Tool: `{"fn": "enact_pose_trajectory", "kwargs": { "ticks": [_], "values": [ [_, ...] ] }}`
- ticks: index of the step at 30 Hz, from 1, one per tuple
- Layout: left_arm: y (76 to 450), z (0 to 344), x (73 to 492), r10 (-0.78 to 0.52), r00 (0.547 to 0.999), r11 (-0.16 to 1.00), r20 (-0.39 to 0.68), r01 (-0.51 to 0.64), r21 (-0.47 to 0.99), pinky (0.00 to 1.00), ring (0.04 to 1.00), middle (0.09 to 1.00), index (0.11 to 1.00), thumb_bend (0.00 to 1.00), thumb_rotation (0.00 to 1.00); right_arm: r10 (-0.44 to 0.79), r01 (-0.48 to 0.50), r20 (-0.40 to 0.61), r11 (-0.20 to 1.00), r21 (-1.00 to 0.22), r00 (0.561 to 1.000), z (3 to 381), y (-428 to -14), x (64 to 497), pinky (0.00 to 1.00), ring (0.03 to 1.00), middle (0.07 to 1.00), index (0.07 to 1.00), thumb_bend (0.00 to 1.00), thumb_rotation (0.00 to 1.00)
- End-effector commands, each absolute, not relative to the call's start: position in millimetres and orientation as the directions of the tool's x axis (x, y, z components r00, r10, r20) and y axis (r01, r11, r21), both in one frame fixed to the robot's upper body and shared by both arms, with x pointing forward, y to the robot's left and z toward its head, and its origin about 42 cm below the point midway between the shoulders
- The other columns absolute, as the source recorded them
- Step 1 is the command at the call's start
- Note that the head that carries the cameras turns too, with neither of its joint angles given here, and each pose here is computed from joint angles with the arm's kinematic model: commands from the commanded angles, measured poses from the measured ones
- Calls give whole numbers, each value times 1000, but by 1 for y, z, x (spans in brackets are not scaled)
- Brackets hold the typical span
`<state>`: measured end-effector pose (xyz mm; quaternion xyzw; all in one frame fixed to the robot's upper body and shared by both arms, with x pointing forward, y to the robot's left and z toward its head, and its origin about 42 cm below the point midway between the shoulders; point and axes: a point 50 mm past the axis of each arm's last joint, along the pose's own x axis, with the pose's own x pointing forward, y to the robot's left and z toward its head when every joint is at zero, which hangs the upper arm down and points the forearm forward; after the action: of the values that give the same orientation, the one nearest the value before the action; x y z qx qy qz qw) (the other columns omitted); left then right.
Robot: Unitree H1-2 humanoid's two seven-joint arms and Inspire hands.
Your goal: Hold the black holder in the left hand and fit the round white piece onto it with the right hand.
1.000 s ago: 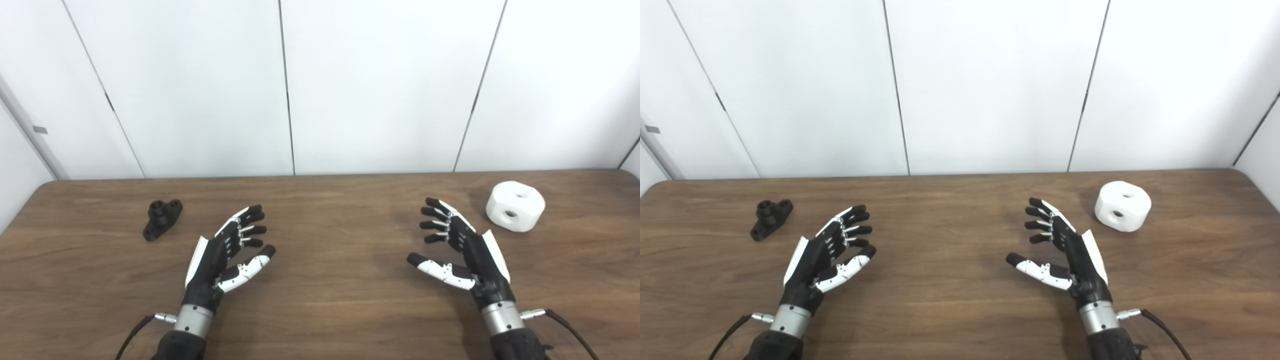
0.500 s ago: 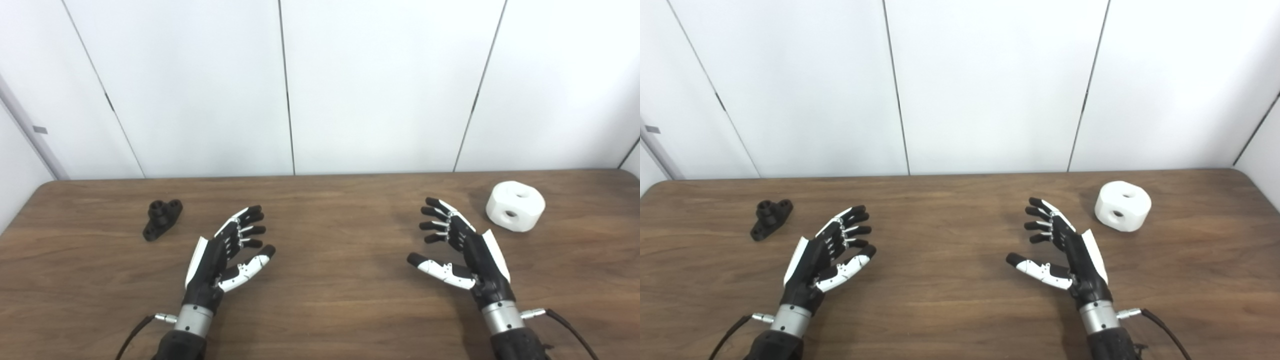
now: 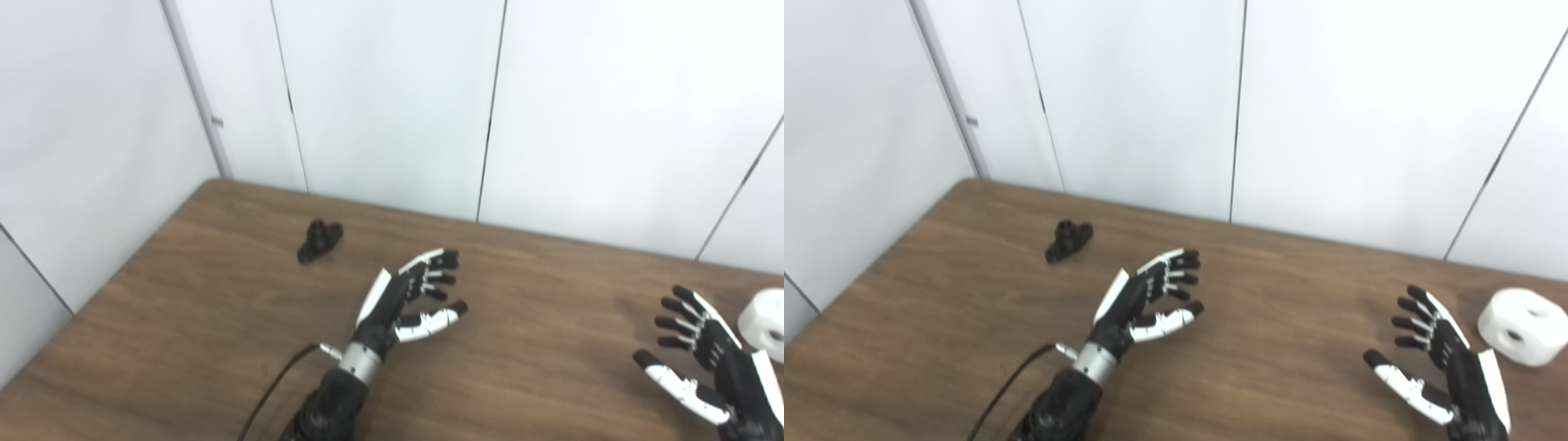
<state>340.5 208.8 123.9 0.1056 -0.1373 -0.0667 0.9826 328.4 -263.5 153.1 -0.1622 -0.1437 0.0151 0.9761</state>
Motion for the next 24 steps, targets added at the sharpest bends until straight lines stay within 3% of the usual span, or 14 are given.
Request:
{"fn": "enact_pose_trajectory", "kwargs": {
  "ticks": [1,7,13,19,24],
  "values": [
    [205,119,339,-147,953,971,263,89,220,575,706,796,831,589,159,88,21,336,951,-310,938,172,-261,332,658,769,843,880,461,270],
    [206,122,339,-146,953,972,266,89,216,551,681,772,815,577,121,92,9,334,957,-289,938,176,-260,330,662,772,850,883,420,145],
    [207,125,339,-146,949,969,280,80,234,547,674,747,788,583,124,90,12,328,955,-297,940,180,-259,327,667,779,856,884,412,92],
    [221,139,346,-189,930,961,315,110,253,540,641,715,743,626,10,87,15,331,956,-293,940,186,-260,327,660,777,854,883,402,11],
    [243,163,354,-185,936,914,299,52,402,582,677,719,714,657,39,93,11,328,954,-300,940,188,-262,326,654,773,858,878,383,0]
  ]
}}
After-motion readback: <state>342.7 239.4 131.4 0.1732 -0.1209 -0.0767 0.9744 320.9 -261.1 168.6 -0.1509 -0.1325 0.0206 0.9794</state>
